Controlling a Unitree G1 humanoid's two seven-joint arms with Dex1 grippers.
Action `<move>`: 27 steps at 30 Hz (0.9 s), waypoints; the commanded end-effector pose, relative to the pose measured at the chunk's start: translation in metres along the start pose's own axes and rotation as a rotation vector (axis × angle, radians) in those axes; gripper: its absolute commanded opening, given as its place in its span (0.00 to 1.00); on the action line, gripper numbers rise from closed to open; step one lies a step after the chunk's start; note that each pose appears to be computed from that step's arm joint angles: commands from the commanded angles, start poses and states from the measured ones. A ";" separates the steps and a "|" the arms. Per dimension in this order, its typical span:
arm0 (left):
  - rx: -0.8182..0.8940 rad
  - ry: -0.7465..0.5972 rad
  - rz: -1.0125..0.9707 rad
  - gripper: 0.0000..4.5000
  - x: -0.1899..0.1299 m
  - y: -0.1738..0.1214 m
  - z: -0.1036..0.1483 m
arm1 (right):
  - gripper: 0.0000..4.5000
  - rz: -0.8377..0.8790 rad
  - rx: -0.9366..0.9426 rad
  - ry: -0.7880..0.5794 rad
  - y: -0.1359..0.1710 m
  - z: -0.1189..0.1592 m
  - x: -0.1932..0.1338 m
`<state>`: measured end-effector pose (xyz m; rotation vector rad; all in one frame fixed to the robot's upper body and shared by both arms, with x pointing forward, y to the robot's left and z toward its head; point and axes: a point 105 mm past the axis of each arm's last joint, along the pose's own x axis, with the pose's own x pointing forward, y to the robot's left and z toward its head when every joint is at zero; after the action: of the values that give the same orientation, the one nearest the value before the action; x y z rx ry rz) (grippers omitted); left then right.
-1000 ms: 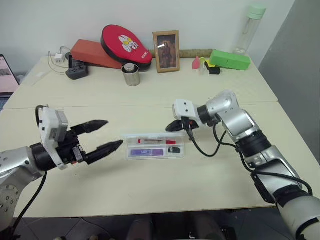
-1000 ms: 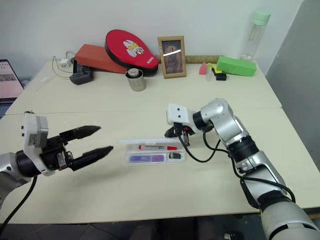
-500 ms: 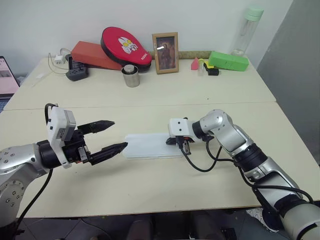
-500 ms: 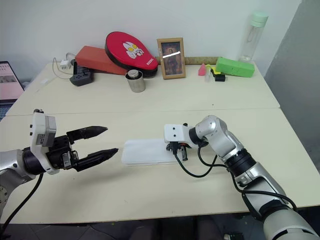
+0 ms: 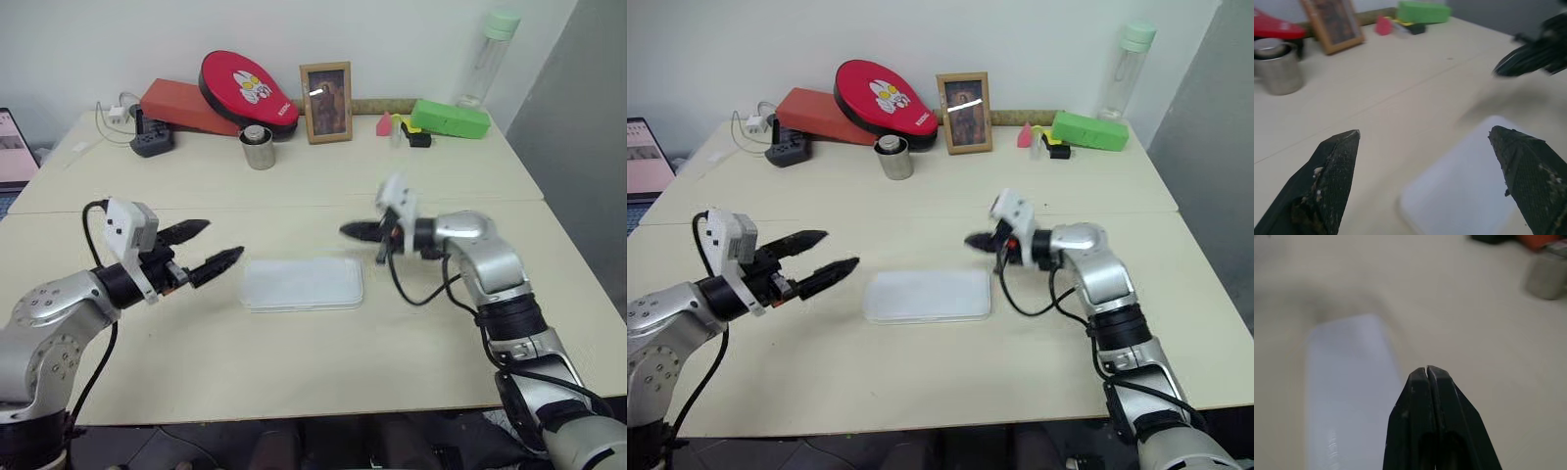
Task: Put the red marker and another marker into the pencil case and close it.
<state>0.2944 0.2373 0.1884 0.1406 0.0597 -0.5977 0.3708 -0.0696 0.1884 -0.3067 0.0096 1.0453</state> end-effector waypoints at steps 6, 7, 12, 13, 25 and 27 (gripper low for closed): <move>0.050 -0.004 0.244 1.00 -0.009 0.056 -0.014 | 0.30 -0.316 0.123 0.024 -0.041 -0.033 -0.062; 0.047 0.001 0.253 1.00 -0.010 0.060 -0.017 | 0.35 -0.340 0.122 0.039 -0.042 -0.037 -0.067; 0.029 0.016 0.229 1.00 -0.007 0.062 -0.027 | 0.58 -0.341 0.134 0.053 -0.033 -0.040 -0.075; 0.029 0.020 0.229 1.00 -0.007 0.063 -0.029 | 0.66 -0.339 0.133 0.054 -0.031 -0.040 -0.075; 0.004 0.014 0.188 1.00 0.006 0.061 -0.033 | 0.99 -0.336 0.132 0.072 -0.026 -0.039 -0.084; 0.001 0.020 0.177 1.00 0.007 0.059 -0.033 | 0.99 -0.333 0.135 0.072 -0.024 -0.039 -0.084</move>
<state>0.3313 0.2883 0.1500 0.1376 0.1049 -0.4110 0.3578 -0.1634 0.1557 -0.1903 0.1406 0.6952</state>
